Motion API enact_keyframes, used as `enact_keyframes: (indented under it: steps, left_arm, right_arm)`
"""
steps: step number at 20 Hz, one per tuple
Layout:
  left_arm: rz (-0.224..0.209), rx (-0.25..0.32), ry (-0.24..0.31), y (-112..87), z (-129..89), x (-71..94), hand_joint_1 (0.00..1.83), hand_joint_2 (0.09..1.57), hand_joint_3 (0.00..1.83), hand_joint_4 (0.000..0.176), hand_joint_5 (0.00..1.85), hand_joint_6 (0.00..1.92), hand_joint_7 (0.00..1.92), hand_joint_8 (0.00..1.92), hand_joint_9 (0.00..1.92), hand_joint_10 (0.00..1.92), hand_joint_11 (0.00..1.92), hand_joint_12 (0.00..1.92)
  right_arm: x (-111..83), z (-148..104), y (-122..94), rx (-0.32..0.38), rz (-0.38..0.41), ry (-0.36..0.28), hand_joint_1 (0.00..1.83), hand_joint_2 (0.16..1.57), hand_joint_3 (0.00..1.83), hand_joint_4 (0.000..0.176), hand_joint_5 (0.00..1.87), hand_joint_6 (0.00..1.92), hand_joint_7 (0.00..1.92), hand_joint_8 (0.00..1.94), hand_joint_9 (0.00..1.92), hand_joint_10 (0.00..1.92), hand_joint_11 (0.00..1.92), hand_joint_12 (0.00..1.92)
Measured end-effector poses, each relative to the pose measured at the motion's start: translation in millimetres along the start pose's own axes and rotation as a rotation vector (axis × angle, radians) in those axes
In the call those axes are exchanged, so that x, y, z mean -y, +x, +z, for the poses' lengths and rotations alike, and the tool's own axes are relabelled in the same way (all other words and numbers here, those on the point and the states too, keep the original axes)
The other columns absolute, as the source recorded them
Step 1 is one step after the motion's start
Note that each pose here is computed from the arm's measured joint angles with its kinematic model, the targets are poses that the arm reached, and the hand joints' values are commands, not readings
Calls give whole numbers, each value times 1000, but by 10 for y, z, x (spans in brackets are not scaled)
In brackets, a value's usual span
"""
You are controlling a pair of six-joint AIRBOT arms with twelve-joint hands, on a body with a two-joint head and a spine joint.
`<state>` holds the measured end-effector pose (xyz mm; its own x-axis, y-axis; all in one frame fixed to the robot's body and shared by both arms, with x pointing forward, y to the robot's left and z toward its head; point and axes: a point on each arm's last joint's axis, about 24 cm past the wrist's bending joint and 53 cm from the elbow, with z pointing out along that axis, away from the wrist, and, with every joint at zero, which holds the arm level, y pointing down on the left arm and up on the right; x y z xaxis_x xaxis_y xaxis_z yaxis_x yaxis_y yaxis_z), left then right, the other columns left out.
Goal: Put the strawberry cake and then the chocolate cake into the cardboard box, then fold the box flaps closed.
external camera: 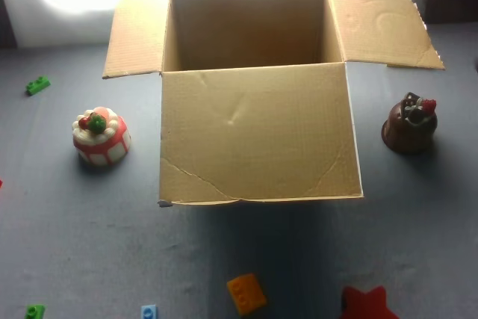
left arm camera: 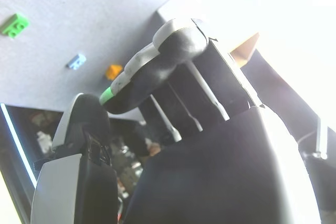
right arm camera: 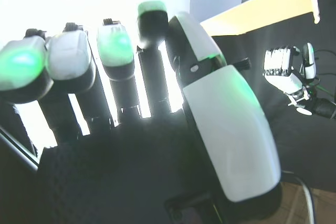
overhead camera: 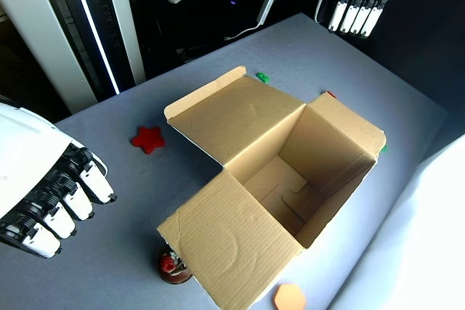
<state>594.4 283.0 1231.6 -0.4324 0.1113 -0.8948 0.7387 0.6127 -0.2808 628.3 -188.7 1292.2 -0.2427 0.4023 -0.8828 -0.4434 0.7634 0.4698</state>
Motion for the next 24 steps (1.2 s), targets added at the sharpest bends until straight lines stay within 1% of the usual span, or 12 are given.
enact_keyframes:
  steps: [3, 4, 7, 8, 9, 11, 14, 16, 17, 19, 21, 24]
  left_arm:
    - [-2, -1, 10, 3, 0, 25, 317, 1272, 13, 40, 50, 8, 72, 2, 81, 30, 0, 590]
    - [2, -8, 8, 19, 0, 18, 309, 1259, 4, 47, 45, 4, 70, 0, 86, 25, 0, 629]
    - [12, -28, 4, 65, -1, 9, 381, 1236, 0, 48, 55, 6, 107, 8, 117, 26, 0, 677]
    - [13, -32, 4, 75, -1, 9, 367, 1231, 0, 52, 51, 3, 110, 5, 118, 21, 0, 630]
    - [18, -43, 2, 102, -2, 5, 356, 1234, 0, 58, 42, 3, 88, 14, 110, 14, 0, 481]
    - [22, -58, -7, 142, -23, -31, 460, 1188, 0, 61, 92, 14, 121, 11, 112, 8, 0, 516]
    - [35, -73, -16, 173, -28, -54, 602, 1148, 0, 57, 49, 1, 76, 0, 58, 0, 0, 438]
    - [40, -66, -23, 141, -39, -68, 741, 1126, 0, 67, 18, 1, 51, 2, 40, 0, 0, 433]
    - [34, -68, -24, 147, -39, -74, 805, 1114, 0, 77, 3, 0, 9, 0, 7, 0, 0, 352]
    - [37, -84, -21, 173, -31, -80, 895, 1095, 0, 76, 0, 0, 0, 0, 0, 0, 0, 368]
    - [37, -82, -18, 156, -11, -80, 885, 1099, 0, 74, 0, 0, 0, 0, 0, 0, 0, 357]
    - [30, -85, -5, 149, 24, -53, 984, 1074, 0, 78, 0, 0, 0, 0, 0, 0, 0, 318]
  right_arm:
    - [-34, 2, -16, 9, 0, -10, 246, 1244, 0, 0, 155, 5, 155, 5, 162, 10, 0, 451]
    - [-33, 2, -13, 8, 0, -10, 236, 1245, 0, 0, 158, 4, 175, 6, 181, 13, 0, 484]
    - [-22, 2, 5, 0, 0, -5, 219, 1250, 2, 0, 130, 0, 161, 1, 170, 1, 0, 562]
    - [-22, 2, 4, 1, 0, -5, 258, 1238, 0, 0, 138, 4, 166, 4, 172, 2, 0, 569]
    - [-22, 2, 5, 0, 0, -5, 270, 1234, 0, 0, 134, 1, 181, 5, 179, 4, 0, 504]
    - [-21, 1, 4, 1, 0, -5, 251, 1209, 0, 0, 118, 1, 147, 2, 148, 6, 0, 405]
    - [-39, 0, 13, -1, -5, -9, 394, 1140, 0, 0, 106, 0, 127, 5, 119, 3, 0, 440]
    - [-50, 0, 23, -3, -8, -10, 461, 1144, 0, 0, 61, 0, 85, 0, 92, 1, 0, 361]
    - [-52, 1, 21, -2, -8, -11, 549, 1136, 0, 0, 34, 0, 56, 0, 70, 0, 0, 286]
    - [-51, 0, 21, -2, -8, -10, 724, 1095, 0, 17, 6, 0, 40, 0, 56, 1, 0, 236]
    - [-51, 0, 20, -2, -8, -11, 840, 1060, 0, 20, 48, 13, 94, 11, 70, 4, 0, 262]
    - [-53, 0, 21, -2, -10, -11, 943, 1070, 0, 28, 8, 2, 40, 2, 23, 1, 0, 12]
